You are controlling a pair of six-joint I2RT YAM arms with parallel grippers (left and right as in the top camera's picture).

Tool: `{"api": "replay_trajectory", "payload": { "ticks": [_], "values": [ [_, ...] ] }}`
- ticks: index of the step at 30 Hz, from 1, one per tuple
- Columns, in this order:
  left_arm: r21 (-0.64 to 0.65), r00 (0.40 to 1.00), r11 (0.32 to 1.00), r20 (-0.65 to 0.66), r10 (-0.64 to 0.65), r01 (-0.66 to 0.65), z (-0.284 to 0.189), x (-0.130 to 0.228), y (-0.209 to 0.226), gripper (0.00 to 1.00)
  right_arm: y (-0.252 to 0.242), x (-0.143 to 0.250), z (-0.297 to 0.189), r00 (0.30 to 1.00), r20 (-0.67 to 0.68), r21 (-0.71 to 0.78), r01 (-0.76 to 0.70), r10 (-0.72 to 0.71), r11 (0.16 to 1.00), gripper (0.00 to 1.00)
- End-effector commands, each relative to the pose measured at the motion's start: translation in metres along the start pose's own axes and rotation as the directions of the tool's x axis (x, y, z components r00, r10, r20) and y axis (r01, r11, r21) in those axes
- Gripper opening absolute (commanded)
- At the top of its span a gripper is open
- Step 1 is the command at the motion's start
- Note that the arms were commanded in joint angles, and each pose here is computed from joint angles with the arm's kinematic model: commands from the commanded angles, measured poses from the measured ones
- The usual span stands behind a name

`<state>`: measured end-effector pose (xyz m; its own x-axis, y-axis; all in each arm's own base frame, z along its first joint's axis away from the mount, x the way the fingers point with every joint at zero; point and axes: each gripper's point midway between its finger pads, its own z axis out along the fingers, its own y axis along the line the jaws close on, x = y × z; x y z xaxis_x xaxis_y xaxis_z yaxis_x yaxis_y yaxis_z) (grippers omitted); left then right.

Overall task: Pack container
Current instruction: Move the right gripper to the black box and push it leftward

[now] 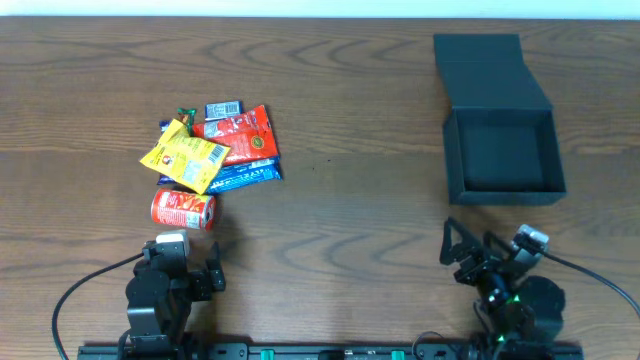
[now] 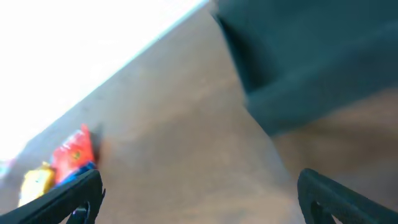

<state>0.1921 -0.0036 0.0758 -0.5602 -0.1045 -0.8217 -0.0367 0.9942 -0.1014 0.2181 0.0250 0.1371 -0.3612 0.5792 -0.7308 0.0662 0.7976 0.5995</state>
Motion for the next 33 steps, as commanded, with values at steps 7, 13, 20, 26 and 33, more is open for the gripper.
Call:
{"api": "replay_trajectory", "payload": {
  "ticks": [7, 13, 20, 26, 33],
  "values": [
    [-0.002, 1.000, 1.000, 0.002, -0.007, 0.007, 0.001, 0.001, 0.001, 0.96, 0.030, -0.020, 0.030, 0.985, -0.136, -0.059, 0.096, -0.104, 0.994, 0.99],
    [-0.002, 1.000, 1.000, 0.002, -0.007, 0.007, 0.001, 0.001, 0.001, 0.95, 0.059, -0.076, 0.070, 0.922, -0.276, -0.038, 0.272, -0.272, 0.961, 0.99],
    [-0.002, 1.000, 1.000, 0.002, -0.007, 0.007, 0.001, 0.001, 0.001, 0.95, 0.041, -0.134, 0.120, 0.780, -0.483, 0.113, 0.505, -0.396, 0.856, 0.99],
    [-0.002, 1.000, 1.000, 0.002, -0.007, 0.007, 0.001, 0.001, 0.001, 0.95, 0.001, -0.102, 0.162, 0.696, -0.647, 0.144, 0.511, -0.310, 0.847, 0.88],
    [-0.002, 1.000, 1.000, 0.002, -0.007, 0.007, 0.001, 0.001, 0.001, 0.95, -0.018, -0.045, 0.188, 0.557, -0.770, 0.078, 0.567, -0.311, 0.820, 0.82]
  ]
}}
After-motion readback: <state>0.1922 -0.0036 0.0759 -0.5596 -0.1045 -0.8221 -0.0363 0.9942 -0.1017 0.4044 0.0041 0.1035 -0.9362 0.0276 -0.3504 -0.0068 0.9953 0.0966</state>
